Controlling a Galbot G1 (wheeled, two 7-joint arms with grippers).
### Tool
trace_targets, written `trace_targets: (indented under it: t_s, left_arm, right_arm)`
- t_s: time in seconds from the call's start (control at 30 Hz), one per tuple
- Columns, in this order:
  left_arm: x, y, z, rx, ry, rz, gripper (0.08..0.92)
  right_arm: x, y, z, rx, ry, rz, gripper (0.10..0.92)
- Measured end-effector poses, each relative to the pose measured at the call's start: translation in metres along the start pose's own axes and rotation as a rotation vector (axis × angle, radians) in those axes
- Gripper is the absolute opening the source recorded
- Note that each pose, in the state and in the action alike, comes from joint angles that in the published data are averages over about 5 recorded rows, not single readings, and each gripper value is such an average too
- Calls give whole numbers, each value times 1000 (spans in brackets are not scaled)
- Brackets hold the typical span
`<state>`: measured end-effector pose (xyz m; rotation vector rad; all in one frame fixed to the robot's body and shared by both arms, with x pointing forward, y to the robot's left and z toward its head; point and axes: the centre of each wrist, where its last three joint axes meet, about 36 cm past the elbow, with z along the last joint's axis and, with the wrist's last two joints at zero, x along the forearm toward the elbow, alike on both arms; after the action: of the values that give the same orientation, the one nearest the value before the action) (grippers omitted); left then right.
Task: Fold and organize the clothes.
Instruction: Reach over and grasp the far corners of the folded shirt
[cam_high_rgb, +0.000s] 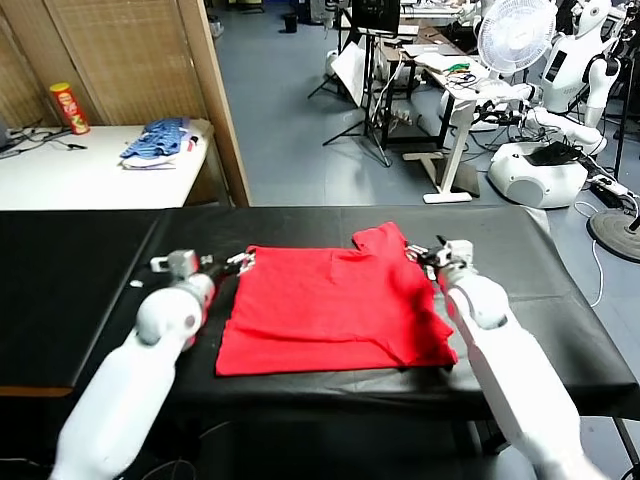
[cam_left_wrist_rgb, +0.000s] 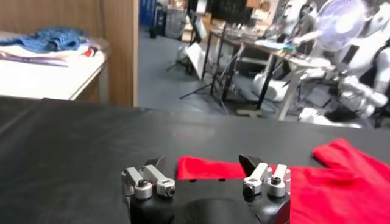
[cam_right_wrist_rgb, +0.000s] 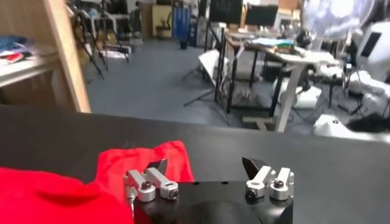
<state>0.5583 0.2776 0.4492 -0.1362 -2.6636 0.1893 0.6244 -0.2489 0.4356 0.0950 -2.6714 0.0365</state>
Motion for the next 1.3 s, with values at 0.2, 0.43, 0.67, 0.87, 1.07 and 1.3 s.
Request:
trace_targets:
  t_s: [0.2, 0.43, 0.67, 0.87, 1.07, 1.3]
  left_arm:
    - [-37, 3, -3, -6, 58, -15, 798]
    - [-55, 6, -1, 4, 89, -18, 797]
    - [-58, 5, 4, 2, 94, 13, 610]
    - [-59, 3, 7, -10, 88, 20, 274]
    - [-56, 3, 7, -18, 61, 13, 127]
    - [-36, 8, 4, -8, 23, -4, 127]
  right_arm:
    - [-16, 3, -1, -23, 67, 4, 798]
    - [-23, 0, 2, -47, 104, 2, 764]
    - [-24, 0, 5, -65, 116, -14, 446]
    - [-22, -2, 12, -80, 82, -32, 155]
    - [-13, -9, 15, -138, -4, -89, 123]
    - [26, -22, 14, -186, -80, -150, 123]
